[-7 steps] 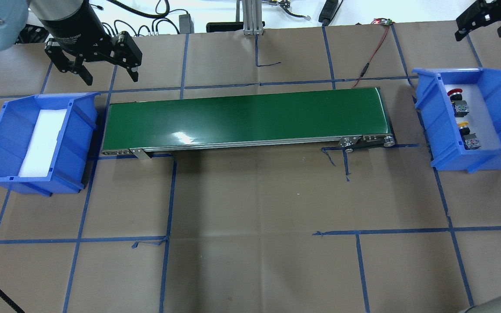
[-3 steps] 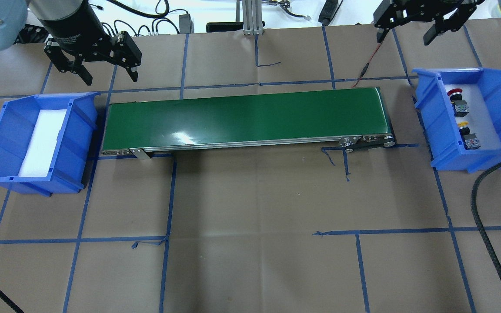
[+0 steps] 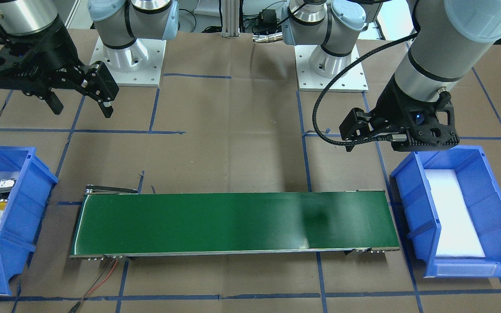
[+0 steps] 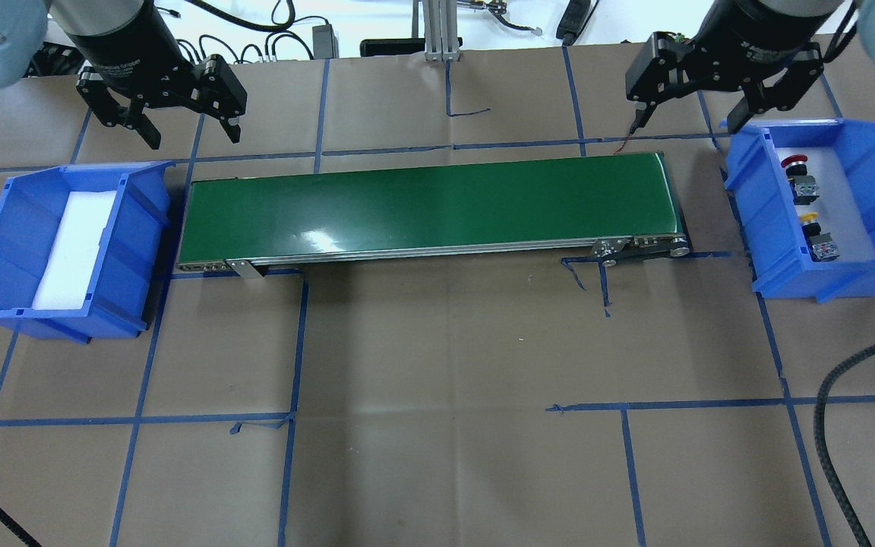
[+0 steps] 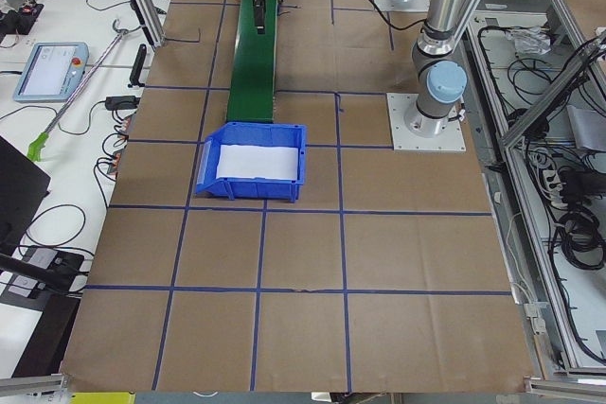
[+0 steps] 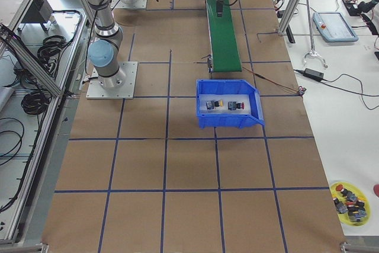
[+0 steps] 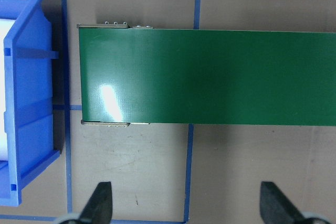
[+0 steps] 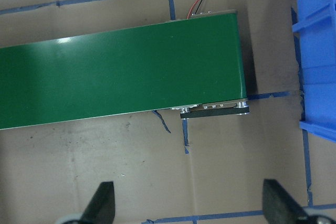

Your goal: Transport two buttons from left to right

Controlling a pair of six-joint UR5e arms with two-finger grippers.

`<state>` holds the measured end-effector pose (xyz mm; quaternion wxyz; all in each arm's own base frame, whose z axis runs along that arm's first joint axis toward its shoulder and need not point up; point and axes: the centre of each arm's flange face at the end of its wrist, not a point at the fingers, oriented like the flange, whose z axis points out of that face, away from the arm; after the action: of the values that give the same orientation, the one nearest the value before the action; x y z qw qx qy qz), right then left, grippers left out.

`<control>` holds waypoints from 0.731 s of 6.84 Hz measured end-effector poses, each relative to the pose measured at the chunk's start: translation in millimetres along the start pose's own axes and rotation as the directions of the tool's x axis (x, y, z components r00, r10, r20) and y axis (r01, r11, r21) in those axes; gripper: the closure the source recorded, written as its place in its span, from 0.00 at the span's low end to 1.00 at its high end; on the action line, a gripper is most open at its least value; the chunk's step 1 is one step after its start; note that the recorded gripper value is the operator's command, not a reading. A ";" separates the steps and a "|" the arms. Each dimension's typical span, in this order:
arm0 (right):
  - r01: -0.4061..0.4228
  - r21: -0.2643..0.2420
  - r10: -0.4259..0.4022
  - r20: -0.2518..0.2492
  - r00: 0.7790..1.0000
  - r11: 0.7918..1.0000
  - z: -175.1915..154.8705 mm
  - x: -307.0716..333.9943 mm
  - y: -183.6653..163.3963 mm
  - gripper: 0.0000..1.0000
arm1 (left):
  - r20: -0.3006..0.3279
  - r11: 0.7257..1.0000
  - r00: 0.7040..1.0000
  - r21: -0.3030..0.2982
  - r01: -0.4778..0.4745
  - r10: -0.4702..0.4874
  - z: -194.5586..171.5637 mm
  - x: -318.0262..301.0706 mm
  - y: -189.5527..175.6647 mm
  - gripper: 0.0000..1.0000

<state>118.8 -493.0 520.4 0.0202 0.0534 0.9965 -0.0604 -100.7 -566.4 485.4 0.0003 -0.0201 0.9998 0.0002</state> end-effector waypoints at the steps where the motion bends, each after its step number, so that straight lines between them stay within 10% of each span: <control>1: -0.001 0.004 0.001 -0.006 1.000 1.000 0.0 0.7 12.4 0.00 | 0.000 1.000 1.000 0.000 0.000 0.000 0.2 0.0 0.0 0.00; 5: 0.003 -0.008 -0.003 0.000 1.000 1.000 10.9 -0.8 10.7 0.00 | 0.000 1.000 1.000 0.001 0.000 0.000 -0.4 0.0 -0.1 0.00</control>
<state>121.1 -483.8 508.3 0.0206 0.0520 0.9968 -0.0565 -100.7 -566.4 485.8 0.0003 -0.0201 0.9998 -0.0002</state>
